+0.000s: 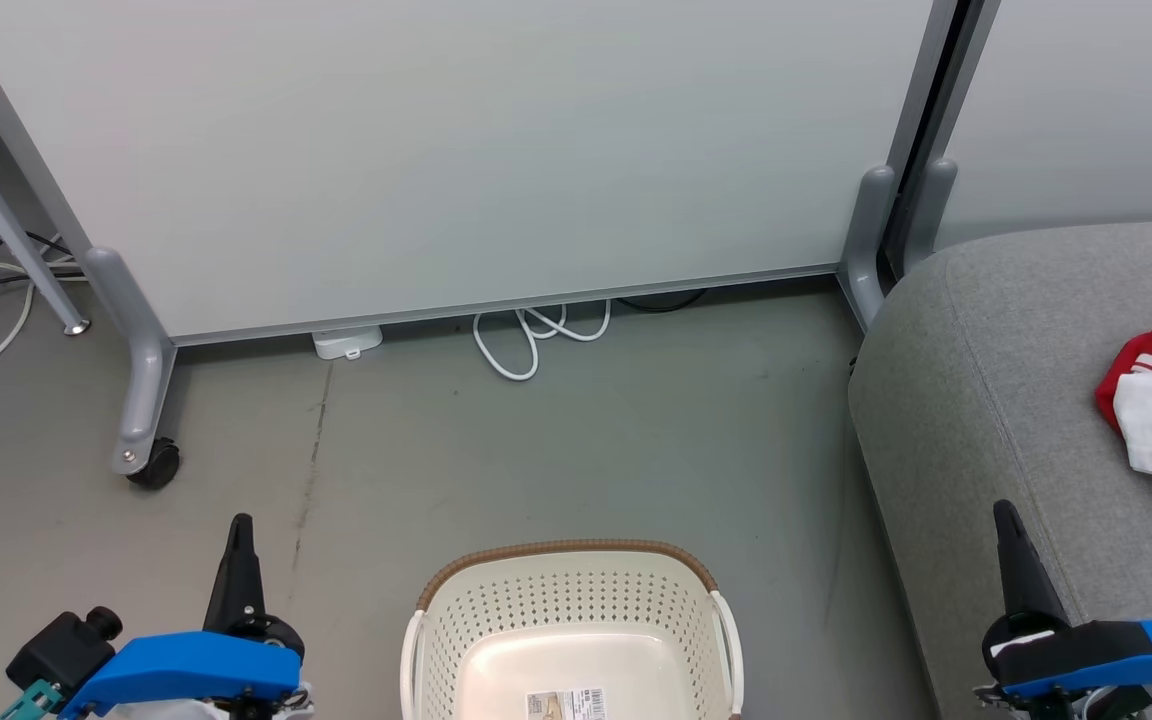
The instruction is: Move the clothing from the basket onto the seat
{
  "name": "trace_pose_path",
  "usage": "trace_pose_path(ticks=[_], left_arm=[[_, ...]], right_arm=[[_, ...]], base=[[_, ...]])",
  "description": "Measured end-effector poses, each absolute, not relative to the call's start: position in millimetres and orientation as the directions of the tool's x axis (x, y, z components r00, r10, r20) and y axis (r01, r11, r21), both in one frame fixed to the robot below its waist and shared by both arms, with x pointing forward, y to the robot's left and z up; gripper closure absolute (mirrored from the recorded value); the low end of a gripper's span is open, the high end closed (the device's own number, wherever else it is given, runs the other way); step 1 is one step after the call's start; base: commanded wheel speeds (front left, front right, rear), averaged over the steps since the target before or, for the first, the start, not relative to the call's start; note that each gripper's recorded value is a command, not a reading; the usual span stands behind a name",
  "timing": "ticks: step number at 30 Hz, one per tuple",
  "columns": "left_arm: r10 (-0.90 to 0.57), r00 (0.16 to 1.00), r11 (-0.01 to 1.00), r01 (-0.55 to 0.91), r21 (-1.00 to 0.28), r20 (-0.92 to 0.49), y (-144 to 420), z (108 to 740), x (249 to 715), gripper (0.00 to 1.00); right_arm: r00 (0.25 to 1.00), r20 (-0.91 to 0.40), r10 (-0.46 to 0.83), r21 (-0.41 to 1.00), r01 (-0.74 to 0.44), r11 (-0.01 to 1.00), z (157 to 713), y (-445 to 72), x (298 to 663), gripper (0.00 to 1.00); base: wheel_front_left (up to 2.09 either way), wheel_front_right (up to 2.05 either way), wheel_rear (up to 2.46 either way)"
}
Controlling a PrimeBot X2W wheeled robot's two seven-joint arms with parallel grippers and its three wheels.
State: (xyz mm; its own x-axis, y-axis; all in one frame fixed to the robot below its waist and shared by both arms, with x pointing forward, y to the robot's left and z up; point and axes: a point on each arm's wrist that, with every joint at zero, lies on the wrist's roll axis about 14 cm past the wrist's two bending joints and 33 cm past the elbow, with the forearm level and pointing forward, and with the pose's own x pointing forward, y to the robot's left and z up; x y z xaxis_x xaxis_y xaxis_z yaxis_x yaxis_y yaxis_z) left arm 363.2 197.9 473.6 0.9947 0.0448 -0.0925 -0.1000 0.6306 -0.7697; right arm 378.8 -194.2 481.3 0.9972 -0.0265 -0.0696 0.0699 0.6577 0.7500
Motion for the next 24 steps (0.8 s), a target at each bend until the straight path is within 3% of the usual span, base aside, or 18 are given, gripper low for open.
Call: trace_pose_path(ticks=[24], left_arm=[[0.037, 0.996, 0.411, -0.093, -0.907, -0.085, 200.5, 481.5, 371.6, 1.0]], right_arm=[[0.998, -0.066, -0.023, 0.9, 0.07, 0.431, 487.3, -196.8, 382.8, 1.0]], base=[[0.0, 0.0, 0.0]])
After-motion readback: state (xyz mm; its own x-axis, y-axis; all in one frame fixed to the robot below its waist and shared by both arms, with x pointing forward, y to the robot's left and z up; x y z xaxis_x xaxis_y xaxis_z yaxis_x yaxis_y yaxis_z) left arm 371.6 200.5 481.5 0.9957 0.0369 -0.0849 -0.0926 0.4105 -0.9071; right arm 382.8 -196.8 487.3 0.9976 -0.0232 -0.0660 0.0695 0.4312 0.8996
